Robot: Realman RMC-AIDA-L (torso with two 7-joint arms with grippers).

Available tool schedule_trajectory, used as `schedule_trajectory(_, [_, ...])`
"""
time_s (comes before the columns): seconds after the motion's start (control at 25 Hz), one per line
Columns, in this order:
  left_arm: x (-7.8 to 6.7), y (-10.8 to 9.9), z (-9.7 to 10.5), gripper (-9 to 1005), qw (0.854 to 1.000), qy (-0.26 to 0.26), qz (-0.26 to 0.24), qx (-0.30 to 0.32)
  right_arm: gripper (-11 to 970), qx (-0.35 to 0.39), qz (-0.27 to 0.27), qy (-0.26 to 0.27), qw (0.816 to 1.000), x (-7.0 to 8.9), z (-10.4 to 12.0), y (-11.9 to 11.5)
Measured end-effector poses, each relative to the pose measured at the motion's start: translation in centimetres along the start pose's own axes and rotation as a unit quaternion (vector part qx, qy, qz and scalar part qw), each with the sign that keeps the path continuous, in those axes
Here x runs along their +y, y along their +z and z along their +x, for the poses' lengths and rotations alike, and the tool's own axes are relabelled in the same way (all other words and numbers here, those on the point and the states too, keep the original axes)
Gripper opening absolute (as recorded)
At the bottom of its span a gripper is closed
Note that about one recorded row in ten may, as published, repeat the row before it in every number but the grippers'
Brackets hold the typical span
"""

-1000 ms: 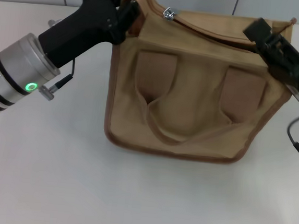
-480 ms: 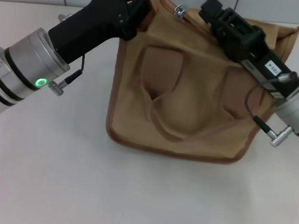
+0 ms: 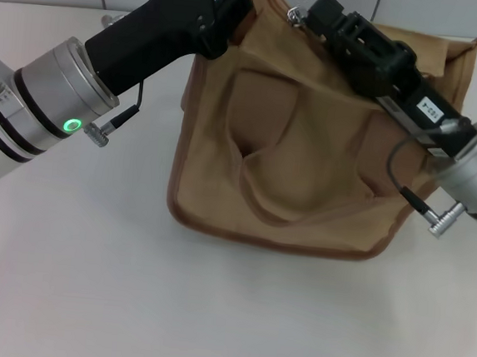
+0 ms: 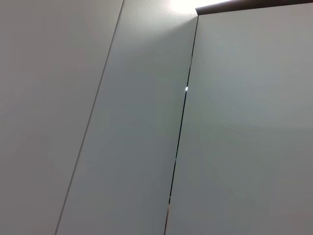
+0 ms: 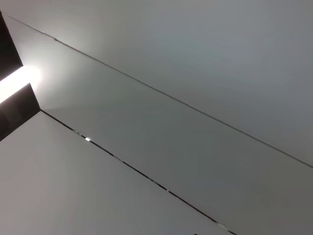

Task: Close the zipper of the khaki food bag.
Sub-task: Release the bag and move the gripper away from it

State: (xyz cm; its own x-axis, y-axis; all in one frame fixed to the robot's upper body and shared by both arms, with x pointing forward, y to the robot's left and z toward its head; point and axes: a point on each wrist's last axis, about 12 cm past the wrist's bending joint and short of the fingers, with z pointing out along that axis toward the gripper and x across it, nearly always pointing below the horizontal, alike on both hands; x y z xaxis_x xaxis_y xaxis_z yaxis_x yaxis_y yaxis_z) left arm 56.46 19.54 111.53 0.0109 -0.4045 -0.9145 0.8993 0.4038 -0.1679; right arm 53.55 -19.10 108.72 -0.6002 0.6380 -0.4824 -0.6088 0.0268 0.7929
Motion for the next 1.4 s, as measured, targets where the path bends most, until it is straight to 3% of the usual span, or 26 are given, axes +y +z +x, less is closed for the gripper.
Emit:
schedule_trajectory(0.12, [0.0, -0.1, 0.0, 62, 1.0, 0.0, -0.001, 0.0, 305, 0.003, -0.017, -0.049, 0.999, 0.5, -0.2, -0.8])
schedule_trajectory(0.2, [0.0, -0.1, 0.0, 62, 1.0, 0.0, -0.001, 0.0, 305, 0.003, -0.046, -0.12, 0.992, 1.2, -0.3, -1.6])
schedule_trajectory(0.24, [0.0, -0.1, 0.0, 62, 1.0, 0.0, -0.001, 0.0, 305, -0.009, -0.07, -0.201, 0.977, 2.0, -0.2, -2.8])
schedule_trajectory(0.28, [0.0, -0.1, 0.0, 62, 1.0, 0.0, -0.001, 0.0, 305, -0.009, -0.07, -0.201, 0.977, 2.0, -0.2, -2.8])
schedule_trajectory(0.44, [0.0, -0.2, 0.1, 62, 1.0, -0.001, -0.003, 0.001, 304, -0.051, -0.07, -0.368, 0.926, 2.9, 0.0, -5.6])
schedule_trajectory(0.6, [0.0, -0.2, 0.1, 62, 1.0, -0.001, -0.002, 0.001, 304, -0.049, -0.053, -0.409, 0.91, 2.6, -0.4, -6.0])
schedule_trajectory(0.72, [-0.1, -0.1, 0.0, 62, 1.0, -0.002, 0.0, -0.001, 303, -0.031, -0.054, -0.39, 0.919, 2.4, -1.9, -5.4])
schedule_trajectory(0.8, [-0.2, 0.0, 0.0, 62, 1.0, -0.002, 0.004, -0.004, 303, -0.014, -0.057, -0.339, 0.939, 2.3, -2.8, -4.8])
schedule_trajectory(0.84, [-0.3, 0.1, -0.1, 62, 1.0, -0.004, 0.008, -0.008, 303, -0.007, -0.051, -0.277, 0.959, 2.1, -3.4, -4.2])
schedule_trajectory(0.88, [-0.3, 0.1, -0.1, 62, 1.0, -0.004, 0.008, -0.008, 303, -0.007, -0.051, -0.277, 0.959, 2.1, -3.4, -4.2])
schedule_trajectory(1.0, [-0.3, 0.5, -0.1, 62, 1.0, -0.006, 0.011, -0.012, 304, -0.008, -0.042, -0.212, 0.976, 1.8, -4.0, -3.5])
schedule_trajectory(1.24, [-0.4, 1.3, -0.1, 62, 1.0, -0.011, 0.019, -0.013, 305, 0.089, -0.014, -0.172, 0.981, 1.3, -6.5, -1.4])
schedule_trajectory(1.4, [-0.4, 1.4, 0.0, 62, 1.0, -0.004, 0.019, -0.013, 306, 0.082, -0.011, -0.169, 0.982, 1.4, -7.0, -1.3])
